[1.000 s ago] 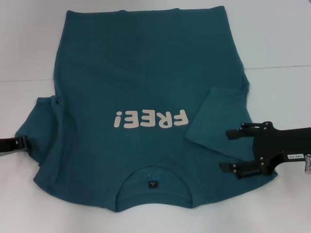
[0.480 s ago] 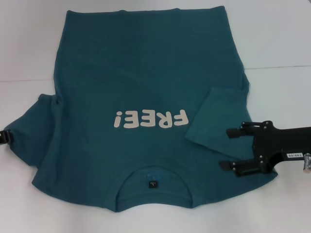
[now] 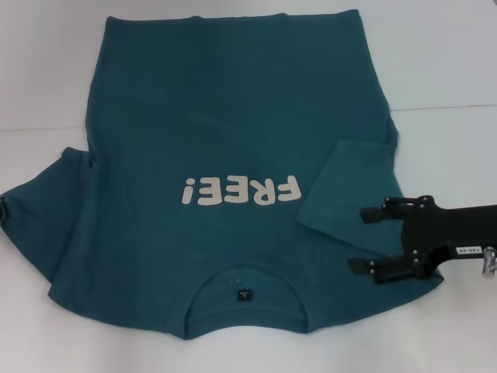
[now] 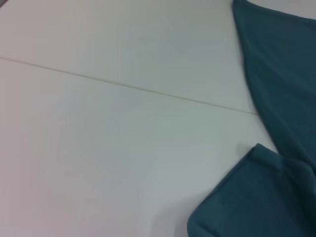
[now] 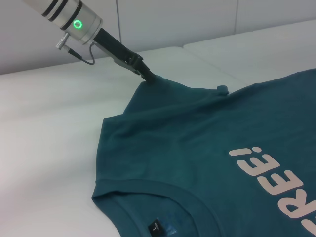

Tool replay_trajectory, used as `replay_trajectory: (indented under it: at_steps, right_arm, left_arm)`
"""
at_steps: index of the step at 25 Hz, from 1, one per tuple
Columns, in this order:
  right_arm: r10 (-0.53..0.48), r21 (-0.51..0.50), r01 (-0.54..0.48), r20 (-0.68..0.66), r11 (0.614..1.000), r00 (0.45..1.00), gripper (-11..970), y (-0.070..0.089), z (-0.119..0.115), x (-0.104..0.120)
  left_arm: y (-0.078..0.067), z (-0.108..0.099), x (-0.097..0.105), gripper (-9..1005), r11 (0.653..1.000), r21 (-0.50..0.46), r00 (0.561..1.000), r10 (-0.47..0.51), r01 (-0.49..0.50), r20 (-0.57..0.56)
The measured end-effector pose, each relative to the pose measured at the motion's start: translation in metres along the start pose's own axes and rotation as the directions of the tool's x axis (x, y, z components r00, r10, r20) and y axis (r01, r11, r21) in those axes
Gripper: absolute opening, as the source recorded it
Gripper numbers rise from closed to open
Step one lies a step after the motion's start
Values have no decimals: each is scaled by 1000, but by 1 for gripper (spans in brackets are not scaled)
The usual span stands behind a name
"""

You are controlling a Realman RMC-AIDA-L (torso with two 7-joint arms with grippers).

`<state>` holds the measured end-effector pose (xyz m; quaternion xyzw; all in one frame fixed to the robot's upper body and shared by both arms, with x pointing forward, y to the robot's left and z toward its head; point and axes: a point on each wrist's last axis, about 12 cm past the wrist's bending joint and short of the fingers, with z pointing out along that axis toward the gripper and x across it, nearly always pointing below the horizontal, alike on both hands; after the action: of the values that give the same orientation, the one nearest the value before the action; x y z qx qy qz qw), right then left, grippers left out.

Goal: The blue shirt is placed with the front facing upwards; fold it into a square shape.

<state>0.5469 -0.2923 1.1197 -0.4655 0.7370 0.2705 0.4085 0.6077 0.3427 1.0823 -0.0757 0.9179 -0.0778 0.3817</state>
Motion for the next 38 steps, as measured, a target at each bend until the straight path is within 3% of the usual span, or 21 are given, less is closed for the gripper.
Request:
replay_trajectory:
  at_steps: [15, 36, 38]
  right_arm:
    - [7, -6, -7, 6, 1000, 1000, 925, 0, 4, 1]
    - [3, 1, -3, 6, 1000, 1000, 925, -2, 6, -2]
    - [5, 2, -5, 5, 1000, 1000, 925, -2, 6, -1]
  left_arm:
    - [13, 3, -6, 92, 998, -60, 999, -1, 5, 51]
    - [4, 5, -11, 97, 999, -35, 999, 26, -25, 43]
    - [5, 5, -12, 151, 999, -36, 999, 17, -16, 47]
